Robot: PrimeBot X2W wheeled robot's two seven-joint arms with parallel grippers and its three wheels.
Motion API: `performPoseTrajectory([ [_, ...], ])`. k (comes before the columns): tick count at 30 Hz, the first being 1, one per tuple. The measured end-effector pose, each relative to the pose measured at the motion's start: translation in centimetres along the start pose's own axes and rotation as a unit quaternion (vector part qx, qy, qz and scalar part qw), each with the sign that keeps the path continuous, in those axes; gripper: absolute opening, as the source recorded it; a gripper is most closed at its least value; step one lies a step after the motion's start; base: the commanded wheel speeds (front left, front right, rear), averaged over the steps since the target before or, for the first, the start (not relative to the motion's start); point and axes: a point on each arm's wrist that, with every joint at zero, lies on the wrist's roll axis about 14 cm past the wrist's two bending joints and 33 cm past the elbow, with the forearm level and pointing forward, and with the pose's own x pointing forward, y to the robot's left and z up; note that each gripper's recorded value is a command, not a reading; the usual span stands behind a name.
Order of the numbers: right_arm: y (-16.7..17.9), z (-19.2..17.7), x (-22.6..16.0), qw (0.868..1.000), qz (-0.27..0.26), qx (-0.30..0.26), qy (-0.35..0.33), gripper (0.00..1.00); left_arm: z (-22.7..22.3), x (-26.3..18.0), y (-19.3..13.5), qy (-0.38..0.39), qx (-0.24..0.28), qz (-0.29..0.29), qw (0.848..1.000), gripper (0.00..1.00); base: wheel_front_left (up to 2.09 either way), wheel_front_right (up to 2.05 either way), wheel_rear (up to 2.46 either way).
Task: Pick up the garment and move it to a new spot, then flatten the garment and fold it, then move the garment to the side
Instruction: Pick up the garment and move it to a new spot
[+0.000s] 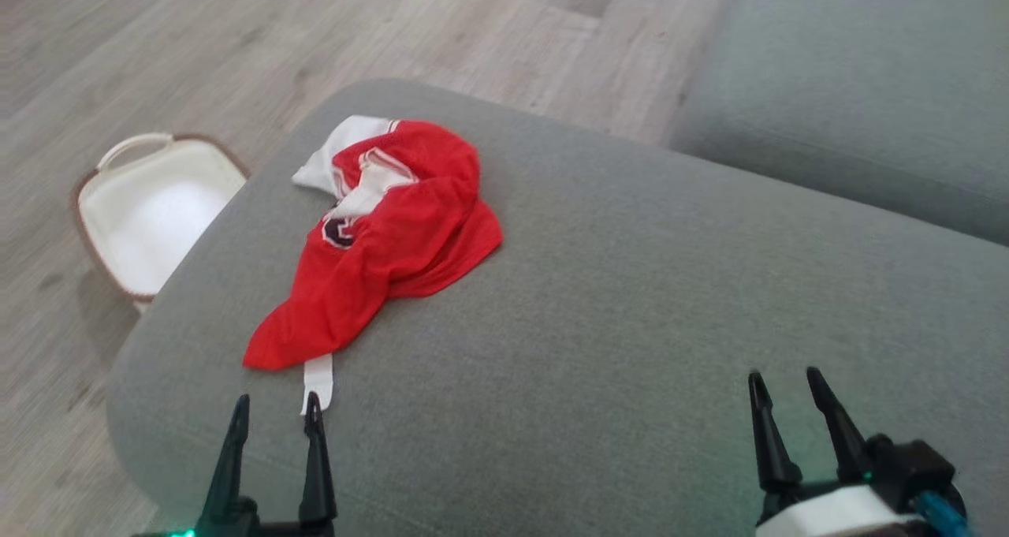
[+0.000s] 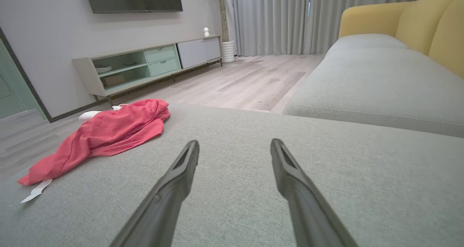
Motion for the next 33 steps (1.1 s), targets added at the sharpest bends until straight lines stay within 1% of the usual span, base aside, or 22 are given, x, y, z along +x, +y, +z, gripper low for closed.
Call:
performPoseTrajectory([
  [4,0.5,-0.1,1.3,1.0,0.013,0.004,0.002,1.0,-0.2,-0.2,1.0,0.007,0.007,0.02,1.0,1.0,0.0,0.0,0.0],
  [9,0.7,-0.7,1.6,1.0,0.019,0.003,0.01,1.0,0.1,0.0,1.8,0.004,0.012,0.032,0.999,1.0,0.0,0.0,0.0],
  [12,0.7,-1.0,2.0,1.0,0.023,-0.004,0.013,1.0,2.0,1.5,3.3,-0.022,0.033,0.043,0.998,1.0,0.0,0.0,0.0],
  [15,0.2,-1.6,2.6,0.999,0.028,-0.01,0.019,1.0,5.3,4.8,4.2,-0.068,0.064,0.037,0.995,1.0,0.0,0.0,0.0],
  [18,-1.7,-3.2,3.0,0.999,0.027,-0.023,0.04,1.0,8.4,9.4,3.0,-0.108,0.085,0.005,0.991,1.0,0.0,0.0,0.0],
  [21,-3.6,-4.6,3.7,0.997,0.029,-0.039,0.058,1.0,9.4,14.0,1.6,-0.106,0.092,-0.024,0.99,1.0,0.0,0.0,0.0],
  [23,-4.4,-5.1,4.5,0.997,0.032,-0.043,0.059,1.0,9.0,17.0,0.8,-0.077,0.102,-0.043,0.991,1.0,0.0,0.0,0.0],
  [28,-6.6,-5.9,5.7,0.996,0.031,-0.053,0.061,1.0,6.7,23.6,-0.7,0.027,0.11,-0.061,0.992,1.0,0.0,0.0,0.0],
  [30,-7.5,-6.3,5.6,0.996,0.026,-0.058,0.066,1.0,4.6,25.4,-1.4,0.086,0.104,-0.069,0.988,1.0,0.0,0.0,0.0],
  [33,-8.9,-7.0,5.3,0.995,0.018,-0.062,0.074,1.0,0.5,26.6,-2.3,0.179,0.082,-0.076,0.977,1.0,0.0,0.0,0.0],
])
